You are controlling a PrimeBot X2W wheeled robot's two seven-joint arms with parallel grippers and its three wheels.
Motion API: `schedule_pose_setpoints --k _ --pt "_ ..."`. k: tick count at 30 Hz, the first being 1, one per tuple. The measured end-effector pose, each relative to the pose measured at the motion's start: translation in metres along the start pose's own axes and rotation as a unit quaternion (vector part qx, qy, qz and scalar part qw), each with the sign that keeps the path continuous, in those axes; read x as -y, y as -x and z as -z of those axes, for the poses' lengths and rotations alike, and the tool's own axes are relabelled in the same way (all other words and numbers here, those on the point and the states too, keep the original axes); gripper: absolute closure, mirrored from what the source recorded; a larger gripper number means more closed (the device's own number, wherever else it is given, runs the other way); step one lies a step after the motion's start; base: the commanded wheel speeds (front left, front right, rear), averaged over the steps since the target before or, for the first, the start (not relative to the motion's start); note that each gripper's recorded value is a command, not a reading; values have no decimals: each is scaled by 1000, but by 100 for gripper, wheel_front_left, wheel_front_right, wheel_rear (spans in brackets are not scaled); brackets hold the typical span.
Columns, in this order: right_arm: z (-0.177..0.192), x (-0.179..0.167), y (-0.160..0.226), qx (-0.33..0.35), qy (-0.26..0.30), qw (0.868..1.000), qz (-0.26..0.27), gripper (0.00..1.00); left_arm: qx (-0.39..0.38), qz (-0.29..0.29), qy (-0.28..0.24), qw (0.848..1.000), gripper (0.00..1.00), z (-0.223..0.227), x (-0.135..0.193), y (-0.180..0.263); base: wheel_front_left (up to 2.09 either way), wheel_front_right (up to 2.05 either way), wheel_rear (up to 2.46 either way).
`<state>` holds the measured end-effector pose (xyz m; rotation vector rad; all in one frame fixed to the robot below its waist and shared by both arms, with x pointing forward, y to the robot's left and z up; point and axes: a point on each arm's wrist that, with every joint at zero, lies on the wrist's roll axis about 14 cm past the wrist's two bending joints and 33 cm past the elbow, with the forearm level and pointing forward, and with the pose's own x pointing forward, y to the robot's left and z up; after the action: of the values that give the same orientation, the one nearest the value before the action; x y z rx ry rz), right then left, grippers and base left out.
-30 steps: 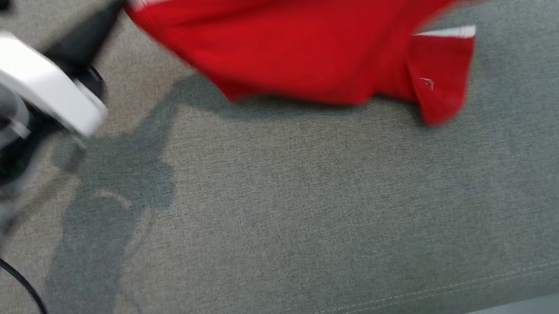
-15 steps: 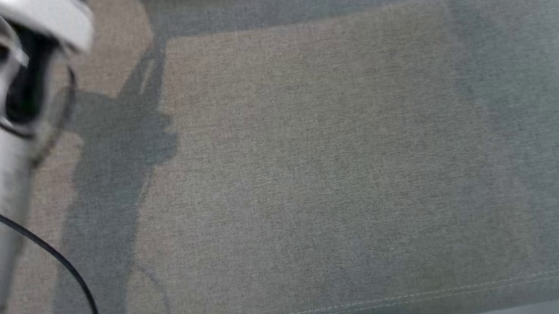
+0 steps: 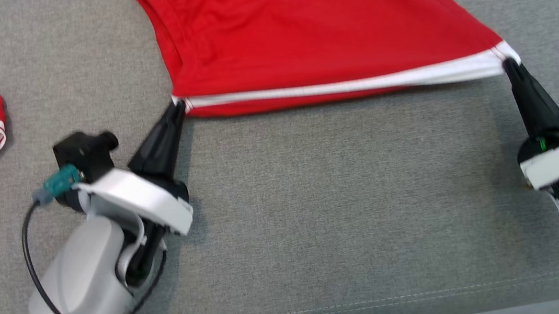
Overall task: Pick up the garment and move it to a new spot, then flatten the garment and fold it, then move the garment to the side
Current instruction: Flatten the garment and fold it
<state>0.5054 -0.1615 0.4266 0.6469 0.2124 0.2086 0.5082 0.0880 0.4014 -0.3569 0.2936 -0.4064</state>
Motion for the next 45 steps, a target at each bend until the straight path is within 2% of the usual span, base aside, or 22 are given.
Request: schedule_pose_setpoints --k 7,11,16,19,26,27,28,29,30,36,41,45 --pt "-1 3 43 15 2 1000 19 100 21 -31 3 999 100 -2 11 29 0 0 0" --pt "5 8 65 10 22 999 38 100 29 -40 2 999 100 -3 19 48 0 0 0" --pt "19 0 83 -5 10 999 49 100 18 -66 5 998 100 4 16 75 0 0 0" --pt "21 4 94 -16 32 997 63 100 12 -76 18 997 100 10 21 91 0 0 0" --pt "34 -3 105 -47 38 996 71 100 -13 -90 37 995 100 22 24 112 0 0 0" --pt "37 -3 106 -58 52 995 69 50 -17 -90 39 995 100 24 24 114 0 0 0" --pt "41 -5 107 -71 65 993 64 0 -22 -91 44 995 74 27 23 115 0 0 0" --pt "42 -8 106 -78 68 993 60 0 -36 -94 45 994 26 34 21 118 0 0 0" --pt "40 -9 106 -76 73 993 59 0 -43 -96 45 993 0 37 20 120 0 0 0" --pt "10 -11 106 -40 108 992 54 0 -40 -105 39 993 0 32 13 127 0 0 0" --pt "-27 -15 104 10 174 983 52 0 37 -149 -33 988 0 -20 -9 136 0 0 0" --pt "-56 -33 94 60 239 969 35 0 106 -164 -89 977 0 -67 -12 145 0 0 0"
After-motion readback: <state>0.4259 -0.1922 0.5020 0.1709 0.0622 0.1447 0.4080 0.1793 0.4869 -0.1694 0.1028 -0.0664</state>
